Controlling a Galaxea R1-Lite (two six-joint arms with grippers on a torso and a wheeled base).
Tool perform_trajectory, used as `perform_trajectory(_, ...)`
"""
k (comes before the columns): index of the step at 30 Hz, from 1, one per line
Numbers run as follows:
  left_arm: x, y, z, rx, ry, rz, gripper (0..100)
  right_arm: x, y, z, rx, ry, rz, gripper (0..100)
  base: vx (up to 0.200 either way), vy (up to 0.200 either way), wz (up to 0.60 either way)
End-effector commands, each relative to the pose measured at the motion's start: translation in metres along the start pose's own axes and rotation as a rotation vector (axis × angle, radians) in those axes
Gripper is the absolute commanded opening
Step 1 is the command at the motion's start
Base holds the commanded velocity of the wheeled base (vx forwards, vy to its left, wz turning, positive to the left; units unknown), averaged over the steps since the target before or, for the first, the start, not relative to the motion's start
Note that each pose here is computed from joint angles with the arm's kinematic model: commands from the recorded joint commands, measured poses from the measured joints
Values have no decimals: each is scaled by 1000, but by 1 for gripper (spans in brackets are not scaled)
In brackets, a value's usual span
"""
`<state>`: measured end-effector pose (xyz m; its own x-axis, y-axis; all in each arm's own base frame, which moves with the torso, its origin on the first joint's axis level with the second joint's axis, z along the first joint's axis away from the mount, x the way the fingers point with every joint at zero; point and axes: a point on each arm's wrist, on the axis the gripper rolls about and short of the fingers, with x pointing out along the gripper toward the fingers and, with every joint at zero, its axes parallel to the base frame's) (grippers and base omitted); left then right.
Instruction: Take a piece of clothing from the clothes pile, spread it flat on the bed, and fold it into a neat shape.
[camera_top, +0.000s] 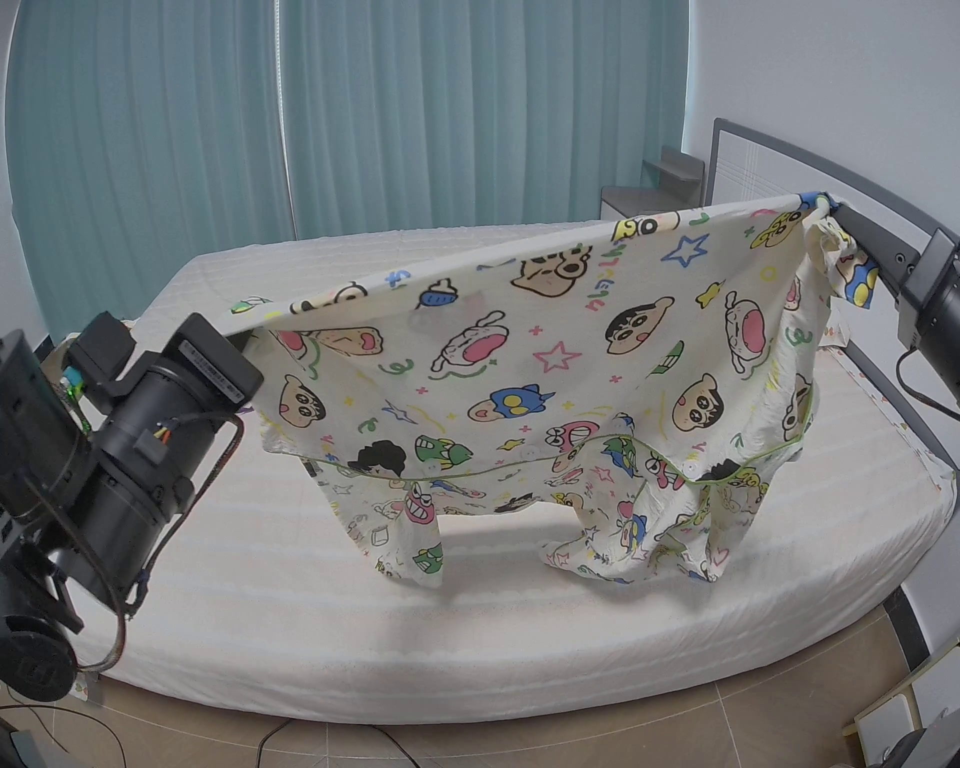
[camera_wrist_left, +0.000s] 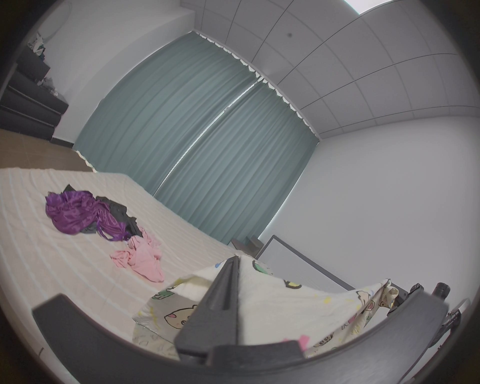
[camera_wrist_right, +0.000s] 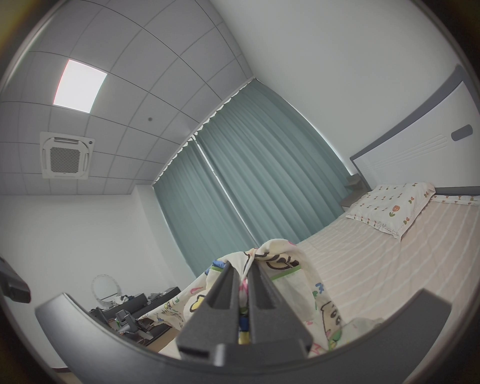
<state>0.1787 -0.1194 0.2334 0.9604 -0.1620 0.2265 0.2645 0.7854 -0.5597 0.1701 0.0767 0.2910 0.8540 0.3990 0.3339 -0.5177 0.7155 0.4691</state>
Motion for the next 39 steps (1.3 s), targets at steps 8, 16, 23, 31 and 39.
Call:
perform_trajectory(8, -22, -3, 27, 4, -73, -44, 0, -22, 12, 18, -6, -32, 109, 0, -50, 0, 0)
perform_trajectory(16, -21, 15, -6, 101, 121, 50, 0, -12, -15, -13, -22, 101, -13, 0, 0, 0, 0)
perform_trajectory(23, -3, 22, -32, 112, 191, 108, 0, 3, -48, -37, -28, 182, -143, 0, 0, 0, 0)
perform_trajectory(31, 35, 33, -63, 130, 243, 182, 0, 27, -78, -50, -35, 143, -188, 0, 75, 0, 0)
perform_trajectory(39, 78, 42, -83, 144, 239, 232, 0, 50, -103, -66, -45, 138, -216, 0, 200, 0, 0)
